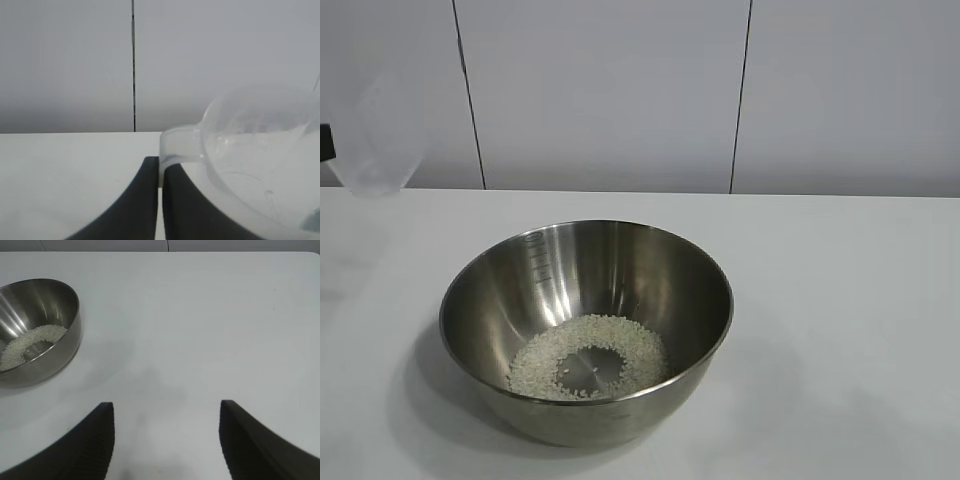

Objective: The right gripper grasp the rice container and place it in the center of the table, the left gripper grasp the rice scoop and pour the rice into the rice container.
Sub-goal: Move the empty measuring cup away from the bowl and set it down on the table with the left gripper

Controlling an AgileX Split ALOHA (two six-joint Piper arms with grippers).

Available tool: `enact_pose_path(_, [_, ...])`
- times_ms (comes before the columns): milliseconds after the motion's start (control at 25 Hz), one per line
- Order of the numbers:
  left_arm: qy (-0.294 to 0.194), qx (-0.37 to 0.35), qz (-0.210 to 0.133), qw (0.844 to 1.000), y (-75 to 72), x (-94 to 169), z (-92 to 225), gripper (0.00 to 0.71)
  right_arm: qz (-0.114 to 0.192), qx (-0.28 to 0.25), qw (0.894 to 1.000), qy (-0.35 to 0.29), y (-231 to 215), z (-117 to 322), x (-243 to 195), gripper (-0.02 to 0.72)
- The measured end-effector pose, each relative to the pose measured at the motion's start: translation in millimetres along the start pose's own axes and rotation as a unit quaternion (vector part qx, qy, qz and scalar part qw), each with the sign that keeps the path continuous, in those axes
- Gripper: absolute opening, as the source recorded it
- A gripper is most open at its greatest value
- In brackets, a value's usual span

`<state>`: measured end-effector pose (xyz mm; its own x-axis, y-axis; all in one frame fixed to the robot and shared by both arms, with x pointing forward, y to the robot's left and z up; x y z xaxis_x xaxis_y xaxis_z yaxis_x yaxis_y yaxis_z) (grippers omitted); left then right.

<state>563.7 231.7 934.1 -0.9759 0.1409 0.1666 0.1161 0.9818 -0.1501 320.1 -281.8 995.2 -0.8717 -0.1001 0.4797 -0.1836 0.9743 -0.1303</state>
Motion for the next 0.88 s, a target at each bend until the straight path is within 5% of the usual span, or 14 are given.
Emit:
enact_pose_path(200, [0.017,0.006,-0.009,1.000,6.5,-11,34,0.009,0.000,0.000,1.000,0.000,0,0,0,0.419])
enact_pose_path(480, [0.109,-0.002,-0.026,0.994,17.0,-17,98,0.009,0.000,0.000,1.000,0.000,0,0,0,0.419])
enact_pose_path(880, [0.116,-0.043,-0.038,0.992,23.5,-17,103,0.009,0.000,0.000,1.000,0.000,0,0,0,0.419])
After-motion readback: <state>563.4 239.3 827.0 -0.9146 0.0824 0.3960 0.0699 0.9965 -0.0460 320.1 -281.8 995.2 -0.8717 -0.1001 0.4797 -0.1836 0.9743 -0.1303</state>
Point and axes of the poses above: a point on each arm's last joint axis where the gripper is mounted, x pointing back along that axis away from the gripper, y along the wrist's bending axis when the last joint is at zero, z = x × y, the point moved 10 cm from there along -x, pointing out along that axis toward the gripper, and after that the axes turned 9 degrees about x, right-handed, at the moved point
